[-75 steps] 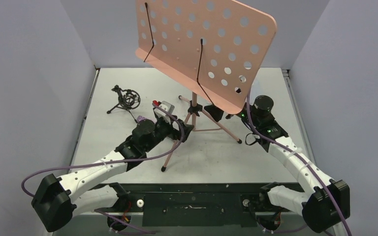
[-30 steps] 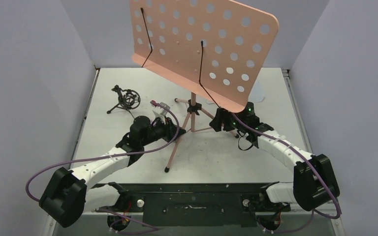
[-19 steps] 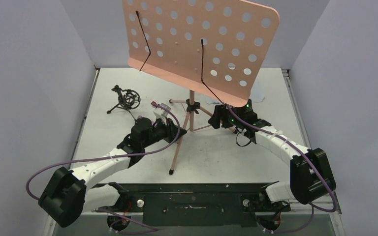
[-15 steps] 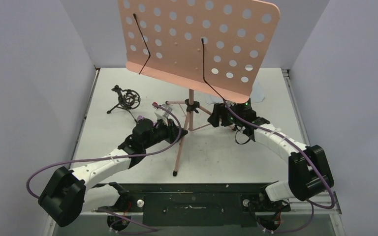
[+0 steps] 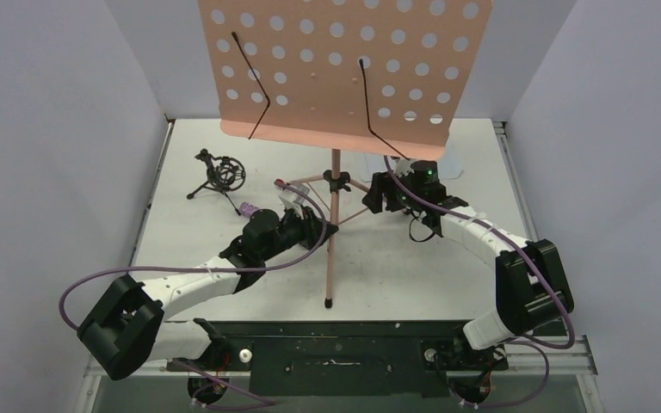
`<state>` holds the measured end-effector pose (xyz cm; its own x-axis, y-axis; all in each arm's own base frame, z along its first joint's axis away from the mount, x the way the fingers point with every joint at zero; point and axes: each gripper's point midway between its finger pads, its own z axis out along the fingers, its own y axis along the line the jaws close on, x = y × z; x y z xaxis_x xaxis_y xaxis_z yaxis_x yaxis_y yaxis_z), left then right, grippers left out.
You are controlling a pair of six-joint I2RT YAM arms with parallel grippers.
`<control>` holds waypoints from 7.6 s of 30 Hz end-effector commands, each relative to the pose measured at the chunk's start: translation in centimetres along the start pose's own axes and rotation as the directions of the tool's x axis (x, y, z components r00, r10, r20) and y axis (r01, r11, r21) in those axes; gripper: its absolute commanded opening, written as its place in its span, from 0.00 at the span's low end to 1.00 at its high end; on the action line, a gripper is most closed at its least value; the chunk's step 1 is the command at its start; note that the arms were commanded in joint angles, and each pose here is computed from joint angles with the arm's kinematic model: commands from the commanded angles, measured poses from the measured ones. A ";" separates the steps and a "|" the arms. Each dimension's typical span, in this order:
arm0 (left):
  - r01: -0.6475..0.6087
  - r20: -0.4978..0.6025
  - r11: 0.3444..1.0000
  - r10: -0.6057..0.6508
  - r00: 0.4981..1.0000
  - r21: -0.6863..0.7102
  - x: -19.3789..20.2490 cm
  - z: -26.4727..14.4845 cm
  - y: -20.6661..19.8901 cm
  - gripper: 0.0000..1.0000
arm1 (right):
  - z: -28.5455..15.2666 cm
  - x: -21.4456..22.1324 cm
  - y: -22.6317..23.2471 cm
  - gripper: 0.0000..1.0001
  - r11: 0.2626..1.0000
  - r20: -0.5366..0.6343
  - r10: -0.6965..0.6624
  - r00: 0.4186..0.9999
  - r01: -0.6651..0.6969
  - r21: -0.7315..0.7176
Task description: Set up the instrument practice props
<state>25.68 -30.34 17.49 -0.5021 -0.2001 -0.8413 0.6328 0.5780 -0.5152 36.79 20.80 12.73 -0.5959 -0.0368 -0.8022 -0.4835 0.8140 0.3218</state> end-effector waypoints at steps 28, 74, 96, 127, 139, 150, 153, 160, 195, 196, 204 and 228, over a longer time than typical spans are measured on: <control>-0.062 0.044 0.991 0.057 0.997 0.120 -2.3 -0.6 -5.4 0.86 | -2.8 -5.2 0.7 0.90 0.997 0.168 0.032 0.985 -0.044 0.068; -0.024 0.342 0.979 0.094 0.935 -0.205 -11.2 -11.3 4.6 0.96 | -8.1 2.6 -26.3 0.90 0.485 0.514 0.602 0.611 -0.791 0.373; -0.057 0.291 0.958 0.142 0.946 -0.281 -10.7 -12.7 5.0 0.96 | -4.4 1.4 -32.2 0.81 0.472 0.527 0.625 0.576 -0.816 0.333; -0.057 0.277 0.983 0.104 0.955 -0.173 -9.5 -10.8 4.4 0.96 | -0.4 1.1 -32.7 0.05 0.446 0.471 0.696 0.542 -0.840 0.308; -0.053 0.243 0.990 0.083 0.967 -0.127 -9.0 -10.0 4.0 0.96 | -4.8 -7.4 -26.0 0.05 0.632 0.517 0.598 0.613 -0.757 0.165; -0.066 0.242 0.995 0.083 0.967 -0.077 -8.9 -9.8 3.1 0.96 | -12.4 -16.3 -19.1 0.05 0.778 0.620 0.377 0.688 -0.599 0.192; -0.093 0.262 0.995 0.097 0.960 -0.029 -9.2 -10.0 2.0 0.96 | -14.1 -17.9 -16.7 0.06 0.810 0.636 0.332 0.697 -0.556 0.187; -0.191 0.316 0.976 0.149 0.937 0.108 -9.7 -10.5 -1.3 0.96 | -17.1 -19.7 -12.8 0.05 0.850 0.640 0.280 0.716 -0.495 0.181; -0.663 0.494 0.746 0.552 0.671 0.067 -12.9 1.3 -15.2 0.96 | -24.8 -21.5 1.7 0.06 0.951 0.632 0.222 0.743 -0.309 0.028; -0.659 0.496 0.749 0.550 0.672 0.062 -13.2 1.7 -15.3 0.96 | -24.7 -21.4 2.0 0.06 0.952 0.630 0.223 0.743 -0.305 0.022; -0.623 0.503 0.779 0.512 0.697 0.070 -14.1 4.9 -16.2 0.96 | -24.2 -20.6 3.7 0.08 0.959 0.618 0.242 0.748 -0.282 -0.034; -0.610 0.460 0.789 0.567 0.683 -0.066 -14.2 11.6 -14.3 0.67 | -23.5 -19.5 5.7 0.15 0.953 0.601 0.293 0.743 -0.274 -0.126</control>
<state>30.48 -44.60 32.04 0.2428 -0.1294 -0.9614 0.7773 0.6188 0.1130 30.94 12.12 40.55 -0.2374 0.5392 -0.8081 -0.3299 0.7377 0.5891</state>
